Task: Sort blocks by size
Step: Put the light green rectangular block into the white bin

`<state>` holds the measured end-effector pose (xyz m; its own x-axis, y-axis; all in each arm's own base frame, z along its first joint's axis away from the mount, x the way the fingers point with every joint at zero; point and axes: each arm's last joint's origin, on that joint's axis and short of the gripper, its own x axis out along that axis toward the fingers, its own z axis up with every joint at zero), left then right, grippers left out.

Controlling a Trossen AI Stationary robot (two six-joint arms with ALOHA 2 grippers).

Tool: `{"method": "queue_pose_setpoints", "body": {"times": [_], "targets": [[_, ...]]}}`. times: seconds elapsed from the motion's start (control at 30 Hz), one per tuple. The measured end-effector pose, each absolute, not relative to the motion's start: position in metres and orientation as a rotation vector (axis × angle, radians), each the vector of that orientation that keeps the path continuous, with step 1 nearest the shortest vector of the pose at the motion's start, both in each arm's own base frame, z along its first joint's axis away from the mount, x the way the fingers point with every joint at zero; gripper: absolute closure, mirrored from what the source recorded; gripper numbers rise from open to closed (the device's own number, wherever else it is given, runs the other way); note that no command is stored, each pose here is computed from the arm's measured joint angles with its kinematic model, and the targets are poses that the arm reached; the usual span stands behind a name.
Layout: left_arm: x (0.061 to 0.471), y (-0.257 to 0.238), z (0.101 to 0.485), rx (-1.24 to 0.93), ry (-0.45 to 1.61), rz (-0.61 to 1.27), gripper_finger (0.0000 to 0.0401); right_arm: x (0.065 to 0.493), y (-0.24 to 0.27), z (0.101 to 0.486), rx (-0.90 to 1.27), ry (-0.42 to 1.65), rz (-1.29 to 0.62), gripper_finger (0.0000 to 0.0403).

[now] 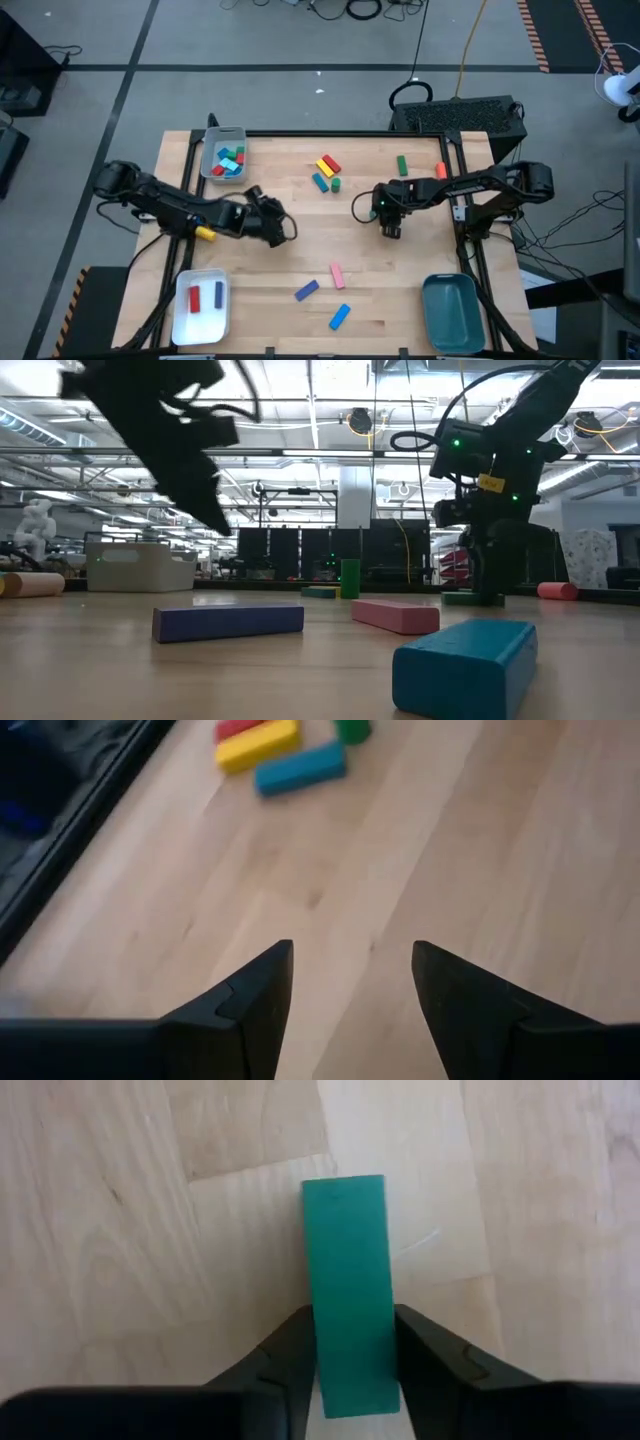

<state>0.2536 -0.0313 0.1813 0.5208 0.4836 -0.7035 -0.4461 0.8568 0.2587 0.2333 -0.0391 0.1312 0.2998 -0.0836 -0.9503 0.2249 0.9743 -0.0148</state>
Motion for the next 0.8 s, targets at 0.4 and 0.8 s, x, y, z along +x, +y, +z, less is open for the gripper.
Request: {"method": "queue_pose_setpoints", "body": {"times": [0.4,0.8], "targets": [[0.29,0.01,0.183,0.062,0.622,0.236,0.0193,0.271,-0.008,0.15,0.172,0.836,-0.125,0.0311],[0.31,0.02,0.189,0.096,0.385,-0.034,0.0193,0.292,0.008,0.178,0.15,0.471,-0.111,0.031]]}}
